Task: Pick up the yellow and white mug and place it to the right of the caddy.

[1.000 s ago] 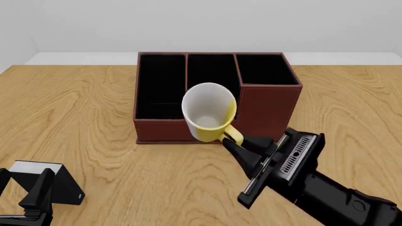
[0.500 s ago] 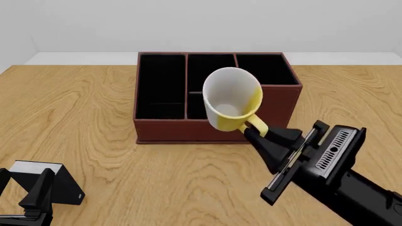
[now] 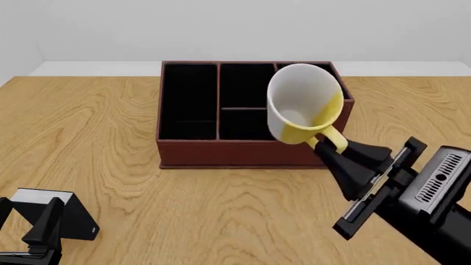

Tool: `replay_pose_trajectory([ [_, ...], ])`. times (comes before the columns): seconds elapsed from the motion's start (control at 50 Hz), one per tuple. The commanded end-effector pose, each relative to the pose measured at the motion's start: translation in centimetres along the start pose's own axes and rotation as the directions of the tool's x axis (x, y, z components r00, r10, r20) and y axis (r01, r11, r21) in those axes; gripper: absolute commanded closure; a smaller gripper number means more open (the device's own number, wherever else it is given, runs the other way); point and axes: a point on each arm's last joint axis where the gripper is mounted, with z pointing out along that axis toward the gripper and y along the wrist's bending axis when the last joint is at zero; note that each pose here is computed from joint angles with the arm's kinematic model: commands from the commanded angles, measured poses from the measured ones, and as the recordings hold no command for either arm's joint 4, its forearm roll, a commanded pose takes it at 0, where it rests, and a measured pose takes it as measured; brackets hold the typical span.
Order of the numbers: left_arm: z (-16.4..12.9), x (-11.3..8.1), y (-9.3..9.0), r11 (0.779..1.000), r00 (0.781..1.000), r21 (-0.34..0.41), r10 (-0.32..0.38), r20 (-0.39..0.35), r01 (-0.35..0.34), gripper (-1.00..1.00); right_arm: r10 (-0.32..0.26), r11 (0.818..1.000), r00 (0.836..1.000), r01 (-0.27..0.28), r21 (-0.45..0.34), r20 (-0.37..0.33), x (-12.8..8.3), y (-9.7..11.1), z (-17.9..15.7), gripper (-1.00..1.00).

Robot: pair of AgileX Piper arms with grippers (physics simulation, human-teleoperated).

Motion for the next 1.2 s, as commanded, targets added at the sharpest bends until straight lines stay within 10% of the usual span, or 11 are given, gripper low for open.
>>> replay_pose_trajectory([
  [0.02,0.0,0.0,0.0,1.0,1.0,0.0,0.0,0.0,0.0,-1.0,-0.009,0.999,1.0,0.008,0.036,0.025,-0.8,-0.6,-1.2,1.0],
  [1.2,0.0,0.0,0.0,1.0,1.0,0.0,0.0,0.0,0.0,-1.0,-0.049,0.972,0.999,0.047,0.23,0.002,-1.8,-2.7,-5.6,1.0],
])
